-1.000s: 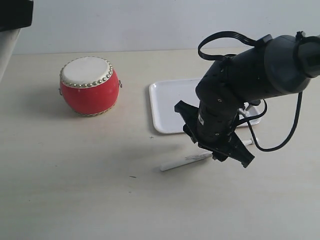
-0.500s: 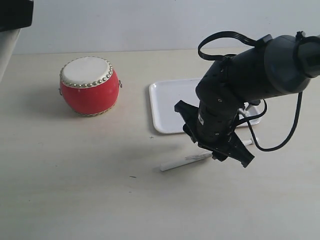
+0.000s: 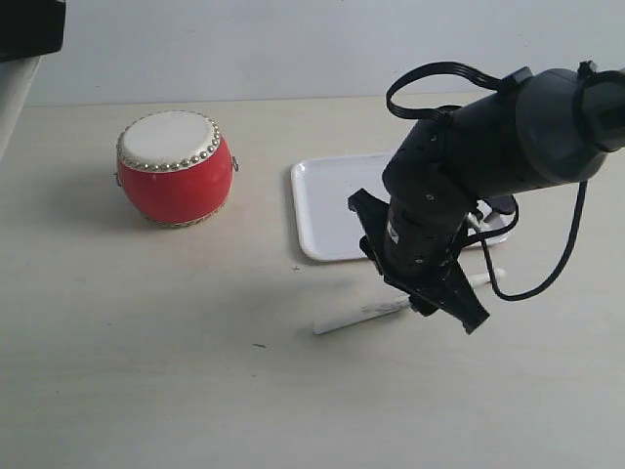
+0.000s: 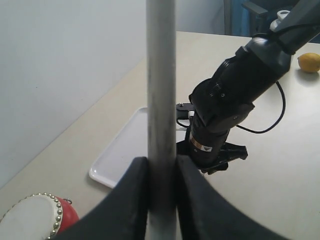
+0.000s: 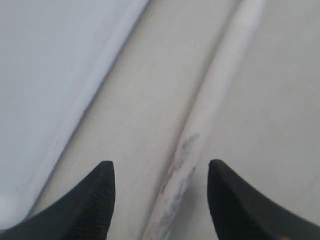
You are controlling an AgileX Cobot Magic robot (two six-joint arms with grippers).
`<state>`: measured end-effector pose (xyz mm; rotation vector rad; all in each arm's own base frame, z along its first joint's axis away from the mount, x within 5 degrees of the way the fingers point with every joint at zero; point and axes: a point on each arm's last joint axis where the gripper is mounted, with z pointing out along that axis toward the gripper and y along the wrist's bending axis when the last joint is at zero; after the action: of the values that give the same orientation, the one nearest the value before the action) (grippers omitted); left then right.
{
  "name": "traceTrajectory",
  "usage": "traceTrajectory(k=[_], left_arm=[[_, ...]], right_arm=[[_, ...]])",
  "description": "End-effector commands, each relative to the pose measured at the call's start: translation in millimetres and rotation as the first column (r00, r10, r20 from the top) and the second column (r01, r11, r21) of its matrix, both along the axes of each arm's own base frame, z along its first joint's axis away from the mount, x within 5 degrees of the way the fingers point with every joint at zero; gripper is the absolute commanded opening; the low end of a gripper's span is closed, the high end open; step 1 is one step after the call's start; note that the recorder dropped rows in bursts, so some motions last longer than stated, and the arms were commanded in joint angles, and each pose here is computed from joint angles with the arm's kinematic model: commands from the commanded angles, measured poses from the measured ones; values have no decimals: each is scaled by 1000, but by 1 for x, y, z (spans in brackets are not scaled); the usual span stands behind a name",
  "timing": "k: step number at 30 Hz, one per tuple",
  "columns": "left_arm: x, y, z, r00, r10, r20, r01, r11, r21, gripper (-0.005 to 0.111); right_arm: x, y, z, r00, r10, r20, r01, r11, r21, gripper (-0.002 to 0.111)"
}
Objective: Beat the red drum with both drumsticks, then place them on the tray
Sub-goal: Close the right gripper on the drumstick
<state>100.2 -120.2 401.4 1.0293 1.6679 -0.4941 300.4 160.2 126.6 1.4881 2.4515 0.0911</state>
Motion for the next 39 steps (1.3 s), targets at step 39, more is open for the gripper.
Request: traceTrajectory(k=[39], left_arm=[[-1, 1, 0, 1000, 0, 0, 0, 1000, -10, 0]], right_arm=[[-8, 3, -18, 961, -254, -109, 261, 964, 57, 45]])
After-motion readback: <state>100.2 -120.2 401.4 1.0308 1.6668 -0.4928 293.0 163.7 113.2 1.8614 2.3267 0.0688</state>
